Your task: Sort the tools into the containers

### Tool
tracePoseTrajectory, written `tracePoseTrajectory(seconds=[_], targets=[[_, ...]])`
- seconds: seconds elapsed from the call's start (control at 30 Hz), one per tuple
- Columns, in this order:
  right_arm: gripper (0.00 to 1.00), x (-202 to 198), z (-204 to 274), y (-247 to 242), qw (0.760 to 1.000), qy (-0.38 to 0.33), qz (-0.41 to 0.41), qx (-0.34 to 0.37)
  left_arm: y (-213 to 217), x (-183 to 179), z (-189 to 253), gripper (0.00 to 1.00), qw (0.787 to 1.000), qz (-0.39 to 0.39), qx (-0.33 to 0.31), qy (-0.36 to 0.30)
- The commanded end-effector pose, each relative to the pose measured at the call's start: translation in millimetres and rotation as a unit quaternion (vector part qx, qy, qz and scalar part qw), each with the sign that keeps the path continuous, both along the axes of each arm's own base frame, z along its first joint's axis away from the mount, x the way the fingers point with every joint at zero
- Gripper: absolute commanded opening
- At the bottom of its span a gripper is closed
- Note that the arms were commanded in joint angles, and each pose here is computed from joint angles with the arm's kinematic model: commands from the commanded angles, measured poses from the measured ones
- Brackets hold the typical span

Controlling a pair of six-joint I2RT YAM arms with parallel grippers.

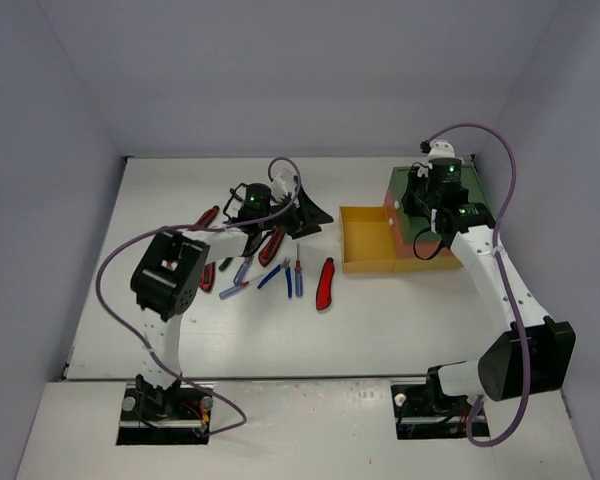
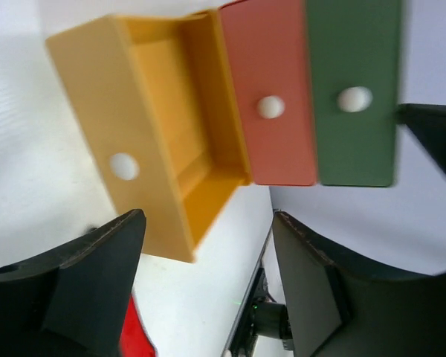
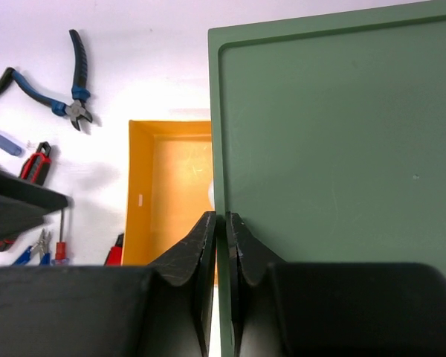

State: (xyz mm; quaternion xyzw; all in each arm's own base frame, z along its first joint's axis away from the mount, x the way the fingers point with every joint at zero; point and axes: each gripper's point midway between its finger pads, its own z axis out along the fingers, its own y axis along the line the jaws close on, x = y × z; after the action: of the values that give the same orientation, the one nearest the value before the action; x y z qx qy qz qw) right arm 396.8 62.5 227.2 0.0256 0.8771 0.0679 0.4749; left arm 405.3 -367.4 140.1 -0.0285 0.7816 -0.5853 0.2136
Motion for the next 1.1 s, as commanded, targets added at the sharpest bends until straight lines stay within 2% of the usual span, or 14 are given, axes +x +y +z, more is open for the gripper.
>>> tracePoseTrajectory(seconds=[0.0,0.07,0.13,0.17,0.27,0.43,0.57,0.7,0.77,0.97,1.07], targets=[[0.12,0.9,57.4,-15.0,0.997,-0.073,-0.017,-0.021,22.6,0.8,73.8,0.68,0.993,0.02,0.045,-0.106],[0.21,-1.1,76.6,-16.0,0.995,-0.097,-0.015,-0.027,47.6,-4.4,73.8,0.71,0.984,0.039,0.13,-0.113],[0.26,-2.5,88.2,-22.8,0.993,-0.111,-0.028,-0.041,70.7,-14.8,67.0,0.72,0.973,0.044,0.209,-0.091],[0.27,-2.5,93.8,-23.0,0.992,-0.117,-0.028,-0.041,83.0,-16.2,68.3,0.72,0.962,0.046,0.247,-0.106],[0.31,-2.3,112.1,-18.8,0.99,-0.137,-0.023,-0.037,121.7,-22.0,80.7,0.71,0.935,0.083,0.323,-0.12],[0.33,-4.2,134.4,12.7,0.987,-0.161,0.014,-0.027,182.6,-39.6,101.5,0.72,0.905,0.139,0.379,-0.137],[0.41,-9.5,141.6,58.0,0.984,-0.166,0.068,-0.005,242.5,-63.2,105.1,0.71,0.876,0.175,0.432,-0.127],[0.37,-12.9,122.8,109.9,0.985,-0.144,0.098,-0.007,287.0,-91.0,99.0,0.71,0.839,0.192,0.497,-0.115],[0.36,-12.0,106.9,129.1,0.987,-0.127,0.102,-0.011,298.7,-102.4,99.9,0.71,0.829,0.201,0.509,-0.118],[0.36,8.8,55.7,186.0,0.986,-0.069,0.15,-0.008,307.6,-127.3,91.4,0.72,0.833,0.217,0.499,-0.104],[0.31,26.2,38.3,213.3,0.981,-0.055,0.184,-0.015,308.4,-135.4,87.2,0.72,0.835,0.217,0.496,-0.102]])
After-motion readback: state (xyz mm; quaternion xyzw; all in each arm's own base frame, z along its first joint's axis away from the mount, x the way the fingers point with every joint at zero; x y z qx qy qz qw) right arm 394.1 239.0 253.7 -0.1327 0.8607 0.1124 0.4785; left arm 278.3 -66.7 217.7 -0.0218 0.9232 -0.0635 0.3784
